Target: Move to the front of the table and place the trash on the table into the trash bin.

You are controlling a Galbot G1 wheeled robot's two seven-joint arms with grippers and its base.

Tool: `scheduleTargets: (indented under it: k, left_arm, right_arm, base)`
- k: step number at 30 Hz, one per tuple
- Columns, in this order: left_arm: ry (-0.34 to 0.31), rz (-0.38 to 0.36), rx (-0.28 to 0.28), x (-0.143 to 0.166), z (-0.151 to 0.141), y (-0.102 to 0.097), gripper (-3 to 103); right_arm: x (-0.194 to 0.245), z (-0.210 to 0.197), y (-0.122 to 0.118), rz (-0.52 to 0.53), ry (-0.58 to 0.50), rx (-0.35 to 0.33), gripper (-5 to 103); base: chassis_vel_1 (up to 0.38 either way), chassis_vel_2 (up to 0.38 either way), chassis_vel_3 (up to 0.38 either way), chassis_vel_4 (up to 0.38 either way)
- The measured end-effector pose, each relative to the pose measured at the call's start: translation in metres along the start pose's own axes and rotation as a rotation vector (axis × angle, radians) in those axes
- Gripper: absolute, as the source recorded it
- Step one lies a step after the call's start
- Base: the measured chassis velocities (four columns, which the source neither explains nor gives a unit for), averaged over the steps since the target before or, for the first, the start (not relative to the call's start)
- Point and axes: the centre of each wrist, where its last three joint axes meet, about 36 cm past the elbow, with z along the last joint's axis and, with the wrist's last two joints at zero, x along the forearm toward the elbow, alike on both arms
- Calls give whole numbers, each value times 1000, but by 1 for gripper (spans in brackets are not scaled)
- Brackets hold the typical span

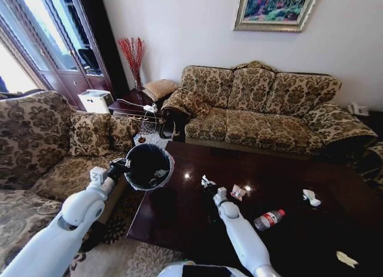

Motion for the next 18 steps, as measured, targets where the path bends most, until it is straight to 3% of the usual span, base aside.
scheduleTargets:
  k: [3, 4, 6, 9, 11, 18]
  left_arm:
    - [4, 41, -1, -16, -3, 6, 2]
    - [4, 41, -1, -16, -3, 6, 2]
    - [13, 53, -7, -20, -4, 10, 2]
    - [26, 66, -19, -27, -3, 10, 2]
    - [46, 123, -23, -47, -4, -1, 2]
    - [32, 213, -16, -90, -29, -32, 2]
  right_arm:
    - [32, -62, -8, -29, -98, 64, 0]
    - [32, -62, -8, -29, -98, 64, 0]
    - [44, -114, 0, -102, -161, 62, 0]
    - [55, -153, 6, -161, -202, 62, 0]
    - [78, -193, 11, -230, -245, 72, 0]
    - [109, -257, 24, -344, -269, 70, 0]
  base:
    - [0, 0, 0, 0]
    - [0, 0, 0, 0]
    - [0, 0, 0, 0]
    - [0, 0, 0, 0]
    - [0, 0, 0, 0]
    - [0, 0, 0, 0]
